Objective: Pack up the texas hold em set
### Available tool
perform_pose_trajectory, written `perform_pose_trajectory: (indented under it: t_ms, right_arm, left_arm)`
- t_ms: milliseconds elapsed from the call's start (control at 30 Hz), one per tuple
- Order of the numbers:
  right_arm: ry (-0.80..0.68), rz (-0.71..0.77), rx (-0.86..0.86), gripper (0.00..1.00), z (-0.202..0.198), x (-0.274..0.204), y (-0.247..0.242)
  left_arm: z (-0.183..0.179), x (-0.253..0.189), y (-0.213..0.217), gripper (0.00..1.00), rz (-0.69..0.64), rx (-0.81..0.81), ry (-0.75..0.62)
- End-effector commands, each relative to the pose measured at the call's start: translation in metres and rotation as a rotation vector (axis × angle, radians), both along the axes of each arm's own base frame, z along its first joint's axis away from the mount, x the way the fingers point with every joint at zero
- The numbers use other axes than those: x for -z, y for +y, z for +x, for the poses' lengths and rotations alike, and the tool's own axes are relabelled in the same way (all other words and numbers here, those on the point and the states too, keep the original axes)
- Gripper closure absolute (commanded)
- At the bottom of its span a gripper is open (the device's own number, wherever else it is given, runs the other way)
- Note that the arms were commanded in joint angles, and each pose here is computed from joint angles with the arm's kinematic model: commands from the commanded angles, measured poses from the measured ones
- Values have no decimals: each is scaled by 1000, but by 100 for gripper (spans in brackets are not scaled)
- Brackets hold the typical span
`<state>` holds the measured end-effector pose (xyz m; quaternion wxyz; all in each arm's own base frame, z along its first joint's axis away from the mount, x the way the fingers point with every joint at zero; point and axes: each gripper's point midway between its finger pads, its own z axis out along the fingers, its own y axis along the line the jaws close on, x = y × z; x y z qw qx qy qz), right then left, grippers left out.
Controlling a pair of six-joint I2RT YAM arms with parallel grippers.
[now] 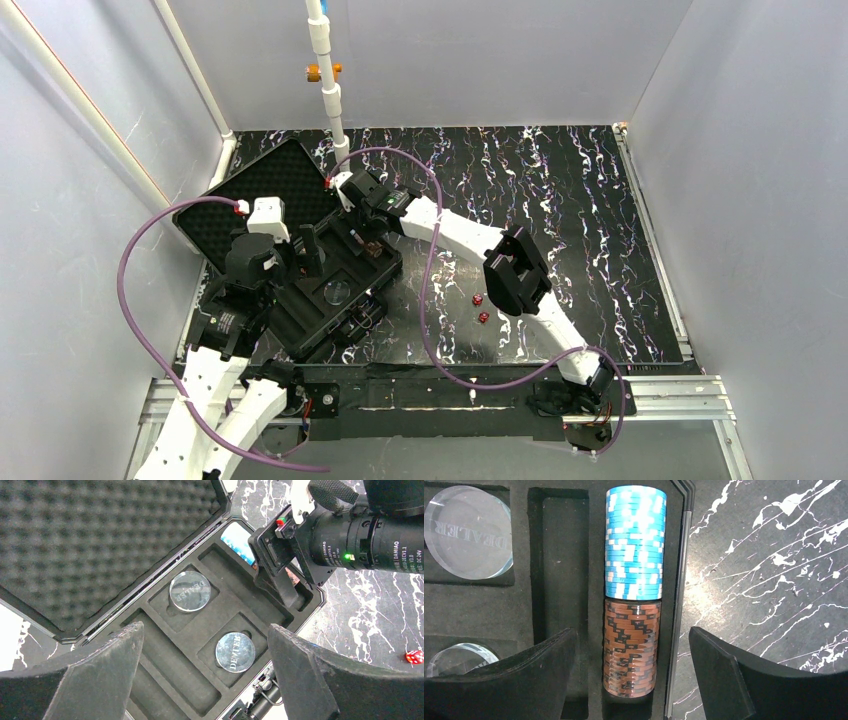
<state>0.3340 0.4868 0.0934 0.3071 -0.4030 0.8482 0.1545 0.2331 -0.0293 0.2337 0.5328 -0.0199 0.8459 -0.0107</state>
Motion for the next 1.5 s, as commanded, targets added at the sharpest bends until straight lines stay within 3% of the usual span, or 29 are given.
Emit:
perform_pose_trajectory:
  t_ms: [0, 200, 500, 667, 1467]
  right_arm:
    - [-106, 123, 29, 10, 7, -75, 3]
    - [-130, 137, 93, 17, -8, -95, -33]
    - [-65, 103, 106, 49, -32, -69, -61]
    - [-38, 103, 87, 60, -36, -59, -55]
    - [-3, 101, 49, 62, -21, -28, -19]
  left_arm:
    - [0, -5, 2, 7, 13, -5, -11]
    - [0, -6, 1, 7, 11, -1, -11]
    - [0, -6, 1, 7, 9, 2, -11]
    - [0, -5, 1, 7, 12, 2, -9]
    - [0, -5, 2, 7, 17, -4, -8]
